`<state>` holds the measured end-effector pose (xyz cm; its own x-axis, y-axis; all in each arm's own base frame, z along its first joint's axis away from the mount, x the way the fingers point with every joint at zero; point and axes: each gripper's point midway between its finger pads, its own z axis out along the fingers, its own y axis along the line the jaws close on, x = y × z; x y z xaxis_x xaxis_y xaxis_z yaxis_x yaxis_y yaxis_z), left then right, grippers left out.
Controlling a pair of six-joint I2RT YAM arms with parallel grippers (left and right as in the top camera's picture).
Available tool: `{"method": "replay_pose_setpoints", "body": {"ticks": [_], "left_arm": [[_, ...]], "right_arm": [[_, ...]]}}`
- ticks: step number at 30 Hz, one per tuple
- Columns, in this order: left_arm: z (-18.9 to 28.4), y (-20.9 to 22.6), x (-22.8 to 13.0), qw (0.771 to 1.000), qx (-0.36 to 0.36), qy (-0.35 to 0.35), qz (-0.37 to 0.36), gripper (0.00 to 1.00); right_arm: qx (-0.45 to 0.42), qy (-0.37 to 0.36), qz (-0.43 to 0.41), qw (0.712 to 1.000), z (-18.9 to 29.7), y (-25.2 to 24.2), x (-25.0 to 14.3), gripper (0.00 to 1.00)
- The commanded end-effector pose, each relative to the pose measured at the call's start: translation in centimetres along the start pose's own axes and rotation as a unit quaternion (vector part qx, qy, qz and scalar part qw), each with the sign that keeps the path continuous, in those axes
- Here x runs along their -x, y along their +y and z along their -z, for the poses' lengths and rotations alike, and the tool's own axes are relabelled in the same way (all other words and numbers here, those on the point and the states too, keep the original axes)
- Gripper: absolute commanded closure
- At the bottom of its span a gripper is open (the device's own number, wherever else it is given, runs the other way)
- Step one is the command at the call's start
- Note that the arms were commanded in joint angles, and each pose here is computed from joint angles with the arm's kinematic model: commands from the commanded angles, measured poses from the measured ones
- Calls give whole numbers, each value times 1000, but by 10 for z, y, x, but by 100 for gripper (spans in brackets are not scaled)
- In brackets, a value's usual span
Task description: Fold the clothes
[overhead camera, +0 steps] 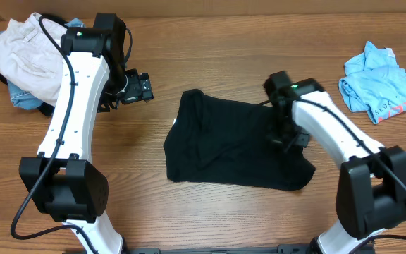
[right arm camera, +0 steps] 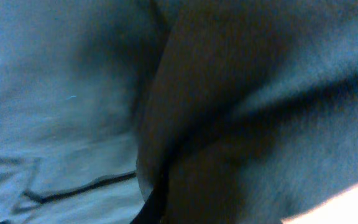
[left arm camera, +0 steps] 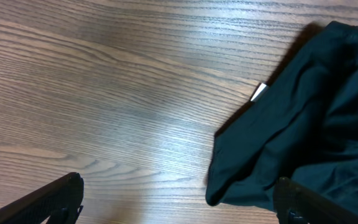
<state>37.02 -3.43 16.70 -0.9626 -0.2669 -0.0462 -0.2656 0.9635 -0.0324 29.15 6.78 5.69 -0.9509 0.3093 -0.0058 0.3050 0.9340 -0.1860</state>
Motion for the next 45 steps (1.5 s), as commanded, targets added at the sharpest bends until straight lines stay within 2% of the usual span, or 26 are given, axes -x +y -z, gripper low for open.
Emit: {"method": "replay_pose_setpoints", "body": {"ticks": [1, 3, 5, 6, 7, 8, 12, 13, 16, 18, 20, 24, 29, 34, 37, 39, 42, 45], "left_arm": [[4, -2, -4, 1000, -3, 0, -15, 0], [4, -2, -4, 1000, -3, 0, -15, 0], [4, -2, -5, 1000, -2, 2, -15, 0], [4, -2, -5, 1000, -2, 2, -15, 0], [4, -2, -5, 1000, -2, 2, -15, 0], [4, -2, -5, 1000, -2, 2, -15, 0], [4, -3, -2, 1000, -4, -3, -15, 0], [4, -2, -3, 1000, -3, -2, -15, 0], [4, -2, -3, 1000, -3, -1, -15, 0], [4, -2, -3, 1000, -3, -2, -15, 0], [4, -3, -1, 1000, -5, -5, -15, 0], [4, -2, -3, 1000, -3, -2, -19, 0], [4, -3, -3, 1000, -4, -3, -19, 0], [4, -3, -3, 1000, -4, -3, -19, 0], [4, -2, -4, 1000, -3, 0, -19, 0], [4, -2, -5, 1000, -2, 2, -19, 0], [4, -2, -5, 1000, -2, 1, -19, 0], [4, -2, -5, 1000, -3, 1, -18, 0]], "right_arm": [[48, -27, 22, 998, 14, 47, -8, 84], [66, -29, 33, 997, 17, 63, -14, 73], [74, -29, 31, 996, 18, 70, -18, 73], [79, -28, 31, 996, 18, 72, -19, 66], [79, -28, 31, 996, 18, 72, -18, 44], [84, -24, 31, 996, 19, 74, -19, 42], [110, -24, 36, 993, 44, 81, -17, 43], [102, -35, 52, 993, 59, 78, -11, 43], [77, -67, 24, 995, 81, 54, 13, 43], [91, -69, -13, 993, 80, 41, 33, 42], [140, -70, 1, 988, 82, 46, 48, 44], [187, -45, -1, 981, 65, 49, 51, 56], [248, -21, 10, 969, 34, 75, 38, 56], [291, -74, 5, 954, 18, 97, 59, 56], [277, -102, 2, 955, 14, 95, 72, 56], [270, -108, 13, 957, 23, 88, 78, 55], [255, -114, 13, 960, 82, 46, 93, 48], [251, -115, -12, 961, 120, 15, 89, 46]]}}
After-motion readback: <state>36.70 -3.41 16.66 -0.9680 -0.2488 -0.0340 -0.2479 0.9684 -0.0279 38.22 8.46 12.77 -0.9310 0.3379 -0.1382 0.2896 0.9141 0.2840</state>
